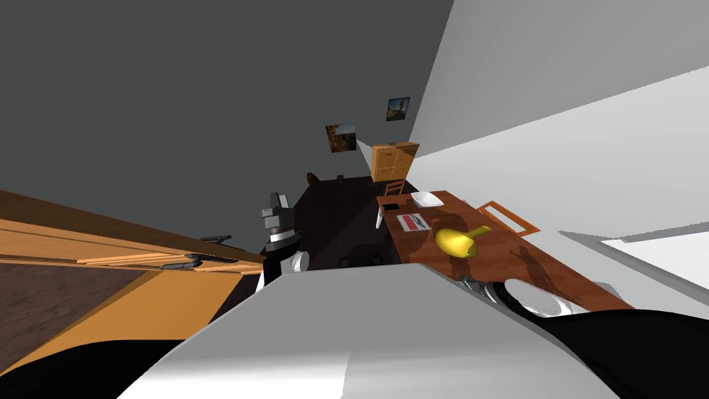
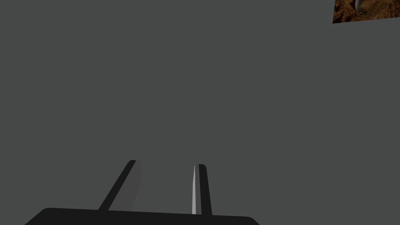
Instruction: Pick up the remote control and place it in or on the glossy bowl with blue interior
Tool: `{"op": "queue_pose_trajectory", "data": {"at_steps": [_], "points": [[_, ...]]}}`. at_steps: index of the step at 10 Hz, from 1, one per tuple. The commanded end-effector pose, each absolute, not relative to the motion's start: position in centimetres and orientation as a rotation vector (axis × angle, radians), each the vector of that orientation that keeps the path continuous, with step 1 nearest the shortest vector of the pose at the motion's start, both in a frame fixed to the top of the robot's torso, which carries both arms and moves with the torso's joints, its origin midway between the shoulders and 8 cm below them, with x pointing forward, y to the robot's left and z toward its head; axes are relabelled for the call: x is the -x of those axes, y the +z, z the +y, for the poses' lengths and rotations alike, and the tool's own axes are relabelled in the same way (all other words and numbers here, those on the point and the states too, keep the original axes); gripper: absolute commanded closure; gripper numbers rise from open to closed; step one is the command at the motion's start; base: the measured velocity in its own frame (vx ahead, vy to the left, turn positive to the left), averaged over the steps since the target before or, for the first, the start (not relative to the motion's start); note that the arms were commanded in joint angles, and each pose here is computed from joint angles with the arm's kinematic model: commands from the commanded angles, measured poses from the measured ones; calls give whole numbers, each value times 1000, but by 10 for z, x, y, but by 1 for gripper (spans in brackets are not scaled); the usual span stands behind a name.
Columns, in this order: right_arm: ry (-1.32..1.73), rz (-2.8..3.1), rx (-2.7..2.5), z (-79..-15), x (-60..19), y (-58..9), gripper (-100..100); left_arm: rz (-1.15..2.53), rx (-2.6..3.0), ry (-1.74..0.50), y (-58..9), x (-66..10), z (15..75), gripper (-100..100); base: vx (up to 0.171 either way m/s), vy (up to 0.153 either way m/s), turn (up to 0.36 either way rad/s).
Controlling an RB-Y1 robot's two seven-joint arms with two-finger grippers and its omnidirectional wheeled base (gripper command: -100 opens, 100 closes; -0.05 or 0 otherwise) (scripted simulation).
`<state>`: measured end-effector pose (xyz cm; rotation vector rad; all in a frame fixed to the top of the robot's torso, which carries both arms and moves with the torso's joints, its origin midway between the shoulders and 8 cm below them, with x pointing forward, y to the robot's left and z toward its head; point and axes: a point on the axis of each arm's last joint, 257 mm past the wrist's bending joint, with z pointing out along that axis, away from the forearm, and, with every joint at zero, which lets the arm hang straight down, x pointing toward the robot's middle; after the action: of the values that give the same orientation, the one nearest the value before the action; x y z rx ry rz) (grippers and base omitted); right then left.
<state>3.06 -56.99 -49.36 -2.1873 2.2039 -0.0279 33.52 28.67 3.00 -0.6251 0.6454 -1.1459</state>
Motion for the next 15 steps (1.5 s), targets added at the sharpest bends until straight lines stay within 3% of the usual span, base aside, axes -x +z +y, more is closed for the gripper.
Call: {"op": "queue_pose_trajectory", "data": {"at_steps": [1, 8, 15], "points": [[-108, 2194, 2219, -598, -51, -473, 100, 645, 625, -1146, 30, -335, 287, 0, -58, 33, -75], [-229, 2093, 2273, -629, -114, -423, 100, 645, 625, -1146, 30, -335, 287, 0, -102, 69, -39], [-200, 1875, 2246, -583, -192, -381, 100, 645, 625, -1146, 30, -335, 287, 0, -153, 130, -61]]}}
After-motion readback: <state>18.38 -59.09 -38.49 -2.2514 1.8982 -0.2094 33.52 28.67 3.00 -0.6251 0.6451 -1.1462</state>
